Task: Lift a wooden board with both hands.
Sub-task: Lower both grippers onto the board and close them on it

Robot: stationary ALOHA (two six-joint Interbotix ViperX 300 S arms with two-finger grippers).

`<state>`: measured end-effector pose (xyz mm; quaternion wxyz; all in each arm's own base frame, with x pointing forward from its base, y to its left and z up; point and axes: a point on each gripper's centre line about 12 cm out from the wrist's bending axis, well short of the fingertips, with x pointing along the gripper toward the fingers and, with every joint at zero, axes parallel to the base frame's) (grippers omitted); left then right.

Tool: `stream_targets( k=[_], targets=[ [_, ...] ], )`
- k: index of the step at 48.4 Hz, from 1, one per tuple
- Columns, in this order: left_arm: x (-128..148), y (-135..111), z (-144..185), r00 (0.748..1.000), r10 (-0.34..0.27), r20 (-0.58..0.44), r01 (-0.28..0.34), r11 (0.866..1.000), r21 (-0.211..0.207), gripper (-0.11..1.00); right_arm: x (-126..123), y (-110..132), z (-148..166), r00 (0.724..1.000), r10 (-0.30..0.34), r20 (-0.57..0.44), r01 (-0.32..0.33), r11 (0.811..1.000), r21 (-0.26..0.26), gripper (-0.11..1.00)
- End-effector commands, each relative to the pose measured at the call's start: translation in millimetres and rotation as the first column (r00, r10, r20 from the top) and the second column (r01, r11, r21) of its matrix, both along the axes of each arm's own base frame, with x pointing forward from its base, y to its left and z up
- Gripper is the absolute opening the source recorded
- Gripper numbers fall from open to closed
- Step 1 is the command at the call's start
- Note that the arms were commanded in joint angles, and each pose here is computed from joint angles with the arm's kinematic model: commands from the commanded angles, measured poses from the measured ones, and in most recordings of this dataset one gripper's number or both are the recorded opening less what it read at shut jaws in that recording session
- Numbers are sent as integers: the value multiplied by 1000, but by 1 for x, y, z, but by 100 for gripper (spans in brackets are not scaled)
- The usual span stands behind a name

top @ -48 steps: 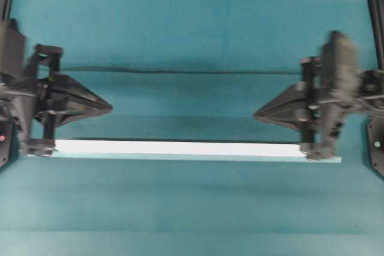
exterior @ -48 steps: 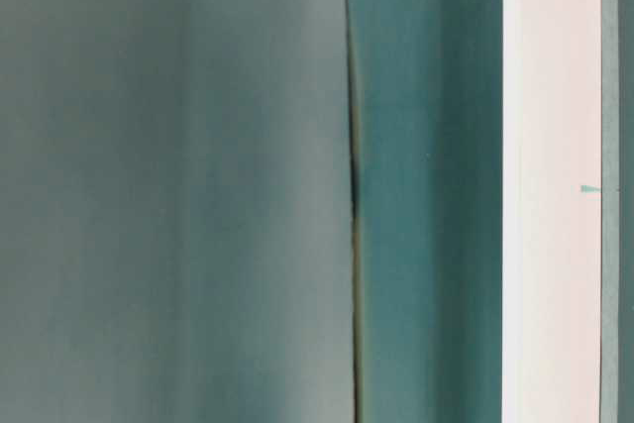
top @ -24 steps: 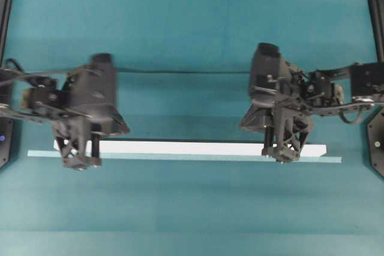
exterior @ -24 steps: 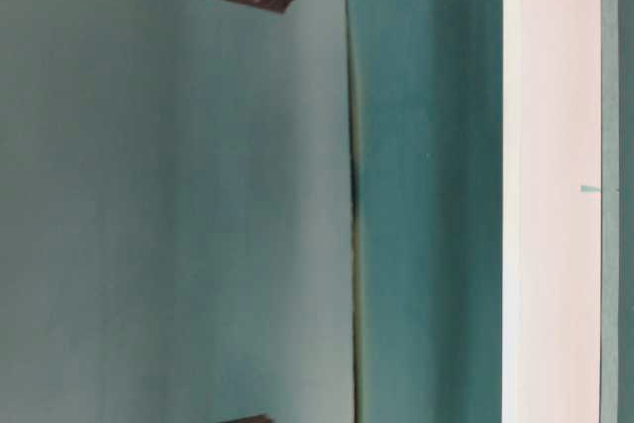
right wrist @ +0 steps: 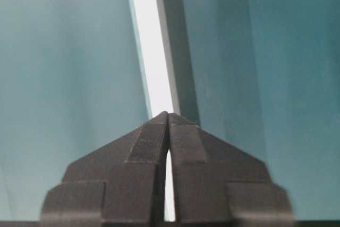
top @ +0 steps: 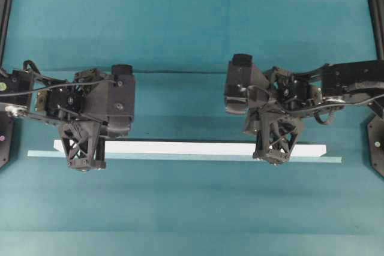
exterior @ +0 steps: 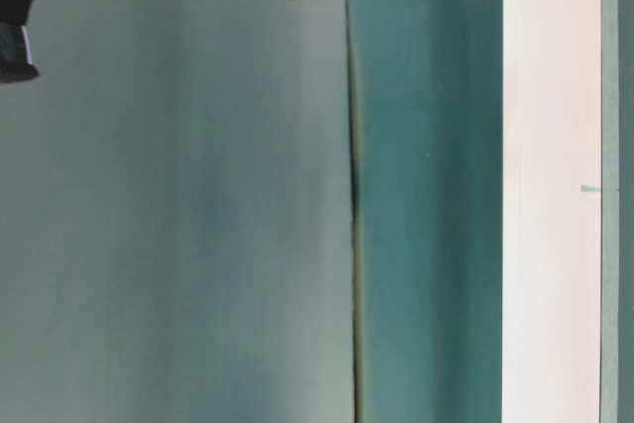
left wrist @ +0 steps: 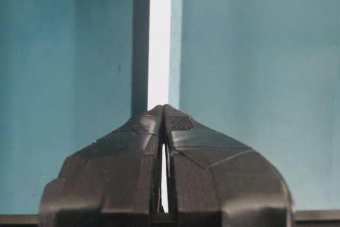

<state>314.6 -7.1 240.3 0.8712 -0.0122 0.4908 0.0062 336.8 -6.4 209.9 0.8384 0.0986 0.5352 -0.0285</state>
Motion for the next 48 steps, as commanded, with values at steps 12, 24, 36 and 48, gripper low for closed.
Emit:
stream_targets(
  k=[12,24,36,48],
  targets=[
    [0,-4,-3,1000,-11,-11,11,1000,1,47,4,7,-1,1000,28,-11,-28,1000,-5,84],
    [2,-10,-27,997,-24,-77,24,1000,0,99,5,10,-5,999,42,-20,-42,999,-19,95],
    [4,-10,-54,993,-24,-113,25,1000,-1,99,6,15,-27,995,56,-79,-57,998,-17,95],
    [10,-10,-74,992,-27,-122,28,1000,2,99,11,21,-54,993,68,-101,-70,997,-18,95]
  ],
)
